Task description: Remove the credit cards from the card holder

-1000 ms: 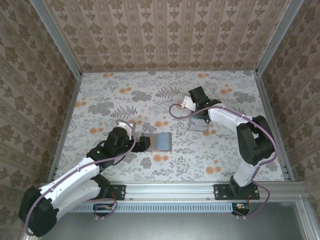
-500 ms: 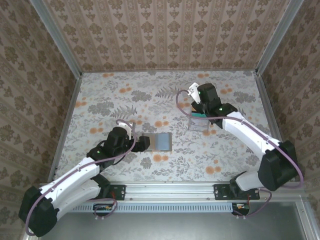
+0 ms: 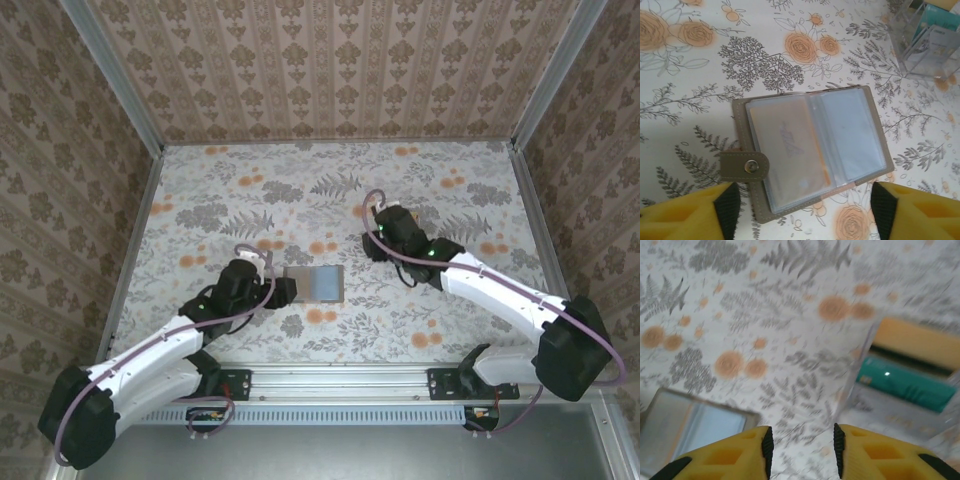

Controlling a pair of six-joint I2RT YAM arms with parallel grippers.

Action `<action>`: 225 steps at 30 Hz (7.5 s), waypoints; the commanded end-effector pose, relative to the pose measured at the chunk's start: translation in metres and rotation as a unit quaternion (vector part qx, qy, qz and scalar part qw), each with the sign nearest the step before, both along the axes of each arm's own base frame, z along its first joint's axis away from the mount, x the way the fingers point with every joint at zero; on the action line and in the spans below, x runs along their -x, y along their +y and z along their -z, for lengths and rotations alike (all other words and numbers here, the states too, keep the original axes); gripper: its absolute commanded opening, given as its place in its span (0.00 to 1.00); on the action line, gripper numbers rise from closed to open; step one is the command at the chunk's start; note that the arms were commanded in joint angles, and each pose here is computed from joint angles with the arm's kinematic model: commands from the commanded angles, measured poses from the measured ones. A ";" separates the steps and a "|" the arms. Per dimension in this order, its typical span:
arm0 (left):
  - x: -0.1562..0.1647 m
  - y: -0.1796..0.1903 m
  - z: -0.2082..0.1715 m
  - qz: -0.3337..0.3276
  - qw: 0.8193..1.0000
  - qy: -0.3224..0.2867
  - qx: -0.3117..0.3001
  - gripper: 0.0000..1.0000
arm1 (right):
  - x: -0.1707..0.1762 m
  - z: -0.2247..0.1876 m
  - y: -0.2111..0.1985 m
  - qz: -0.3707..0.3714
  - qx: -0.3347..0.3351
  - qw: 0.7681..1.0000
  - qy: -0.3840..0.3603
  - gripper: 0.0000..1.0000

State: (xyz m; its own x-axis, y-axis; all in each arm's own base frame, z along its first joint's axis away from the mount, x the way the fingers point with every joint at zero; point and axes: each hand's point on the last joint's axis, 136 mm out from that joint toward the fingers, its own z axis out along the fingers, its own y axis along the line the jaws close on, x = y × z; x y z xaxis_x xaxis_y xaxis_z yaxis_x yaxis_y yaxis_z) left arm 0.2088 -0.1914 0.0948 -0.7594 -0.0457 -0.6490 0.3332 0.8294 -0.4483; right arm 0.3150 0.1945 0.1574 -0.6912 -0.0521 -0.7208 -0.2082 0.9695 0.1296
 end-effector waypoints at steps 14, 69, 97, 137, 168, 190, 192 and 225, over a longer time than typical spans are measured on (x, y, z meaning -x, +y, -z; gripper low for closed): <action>-0.001 -0.023 0.018 -0.003 1.000 0.028 -0.002 0.70 | 0.053 0.114 0.076 0.004 -0.081 0.982 0.169 0.22; -0.010 -0.060 0.037 0.037 0.997 0.069 0.007 0.67 | 0.052 0.147 0.093 -0.015 -0.058 0.978 0.199 0.17; -0.013 -0.046 0.019 0.023 0.998 0.048 -0.021 0.98 | 0.037 0.088 0.074 0.010 -0.080 0.988 0.133 0.35; -0.022 0.008 0.083 -0.056 0.989 0.133 -0.035 0.12 | 0.028 0.118 0.172 -0.009 -0.256 0.939 0.230 0.23; -0.019 0.003 0.081 -0.046 0.989 0.131 -0.049 0.08 | 0.029 0.125 0.185 -0.020 -0.273 0.930 0.245 0.17; -0.017 0.027 0.095 -0.094 0.977 0.162 -0.104 0.00 | 0.029 0.127 0.164 0.001 -0.304 0.920 0.248 0.00; -0.017 0.027 0.096 -0.096 0.976 0.165 -0.104 0.00 | 0.029 0.126 0.160 0.003 -0.305 0.920 0.245 0.00; -0.017 0.019 0.098 -0.077 0.976 0.174 -0.105 0.00 | 0.023 0.133 0.174 -0.024 -0.322 0.911 0.257 0.16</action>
